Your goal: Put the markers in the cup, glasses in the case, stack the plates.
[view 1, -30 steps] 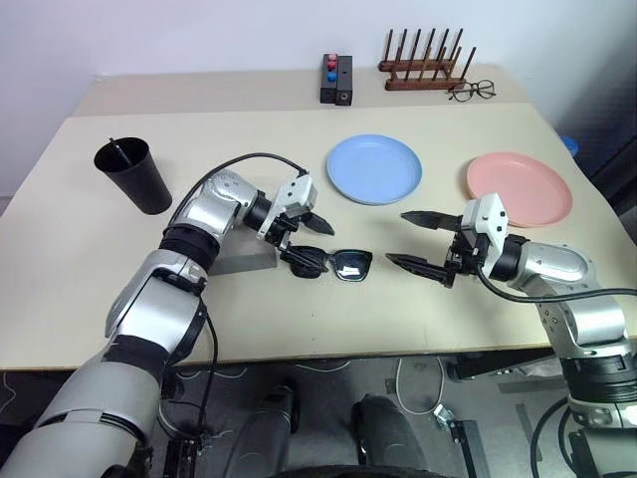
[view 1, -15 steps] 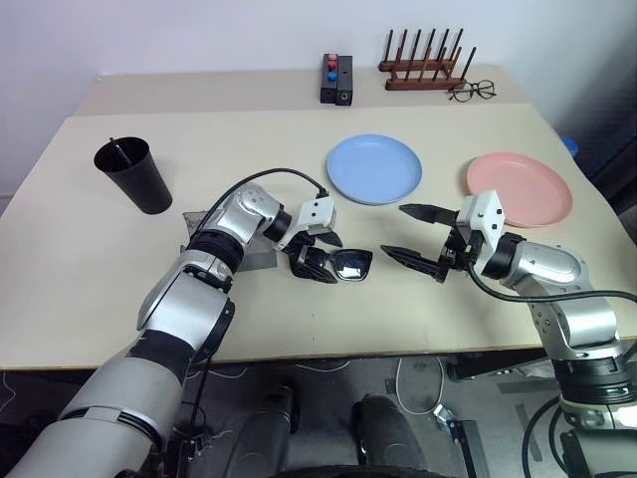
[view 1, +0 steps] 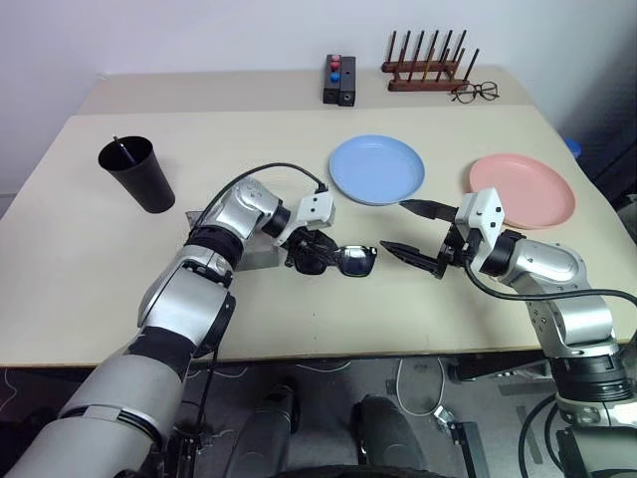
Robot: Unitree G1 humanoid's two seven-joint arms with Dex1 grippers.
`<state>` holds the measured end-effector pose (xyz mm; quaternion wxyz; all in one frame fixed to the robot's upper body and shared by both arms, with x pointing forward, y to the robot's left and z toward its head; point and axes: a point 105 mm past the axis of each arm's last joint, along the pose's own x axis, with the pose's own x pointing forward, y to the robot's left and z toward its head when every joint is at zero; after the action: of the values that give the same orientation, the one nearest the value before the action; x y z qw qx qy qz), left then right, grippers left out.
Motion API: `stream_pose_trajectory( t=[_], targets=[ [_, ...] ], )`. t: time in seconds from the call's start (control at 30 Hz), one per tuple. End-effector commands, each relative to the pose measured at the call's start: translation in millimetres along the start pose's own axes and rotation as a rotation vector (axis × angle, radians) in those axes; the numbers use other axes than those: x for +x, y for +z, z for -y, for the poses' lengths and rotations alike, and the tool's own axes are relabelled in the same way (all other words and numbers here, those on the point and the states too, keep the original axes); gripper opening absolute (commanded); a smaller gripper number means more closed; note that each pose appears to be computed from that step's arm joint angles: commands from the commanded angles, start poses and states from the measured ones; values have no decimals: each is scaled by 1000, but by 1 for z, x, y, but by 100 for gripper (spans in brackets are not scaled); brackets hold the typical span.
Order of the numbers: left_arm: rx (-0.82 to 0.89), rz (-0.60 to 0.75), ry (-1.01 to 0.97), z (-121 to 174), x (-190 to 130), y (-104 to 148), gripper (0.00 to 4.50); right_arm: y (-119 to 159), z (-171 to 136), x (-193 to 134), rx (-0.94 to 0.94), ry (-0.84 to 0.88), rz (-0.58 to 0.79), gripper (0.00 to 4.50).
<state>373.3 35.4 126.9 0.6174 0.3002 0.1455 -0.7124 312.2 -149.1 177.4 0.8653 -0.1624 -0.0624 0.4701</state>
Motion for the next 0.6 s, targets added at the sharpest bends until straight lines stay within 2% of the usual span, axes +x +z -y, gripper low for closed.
stream_pose_trajectory(
  t=[0.03, 0.27, 0.47, 0.6],
  targets=[
    [21, -28, 21, -1, 2, -5, 34, 11, 4, -1, -42, -18, 35, 390],
    [7, 13, 9, -3, -2, 7, 34, 9, 7, 0, -55, -30, 34, 390],
    [-133, 143, -4, -14, -30, 40, 34, 6, 7, 2, -62, -28, 30, 390],
    [-132, 195, 16, -21, -53, 60, 34, 6, 8, 4, -66, -29, 33, 390]
  ],
)
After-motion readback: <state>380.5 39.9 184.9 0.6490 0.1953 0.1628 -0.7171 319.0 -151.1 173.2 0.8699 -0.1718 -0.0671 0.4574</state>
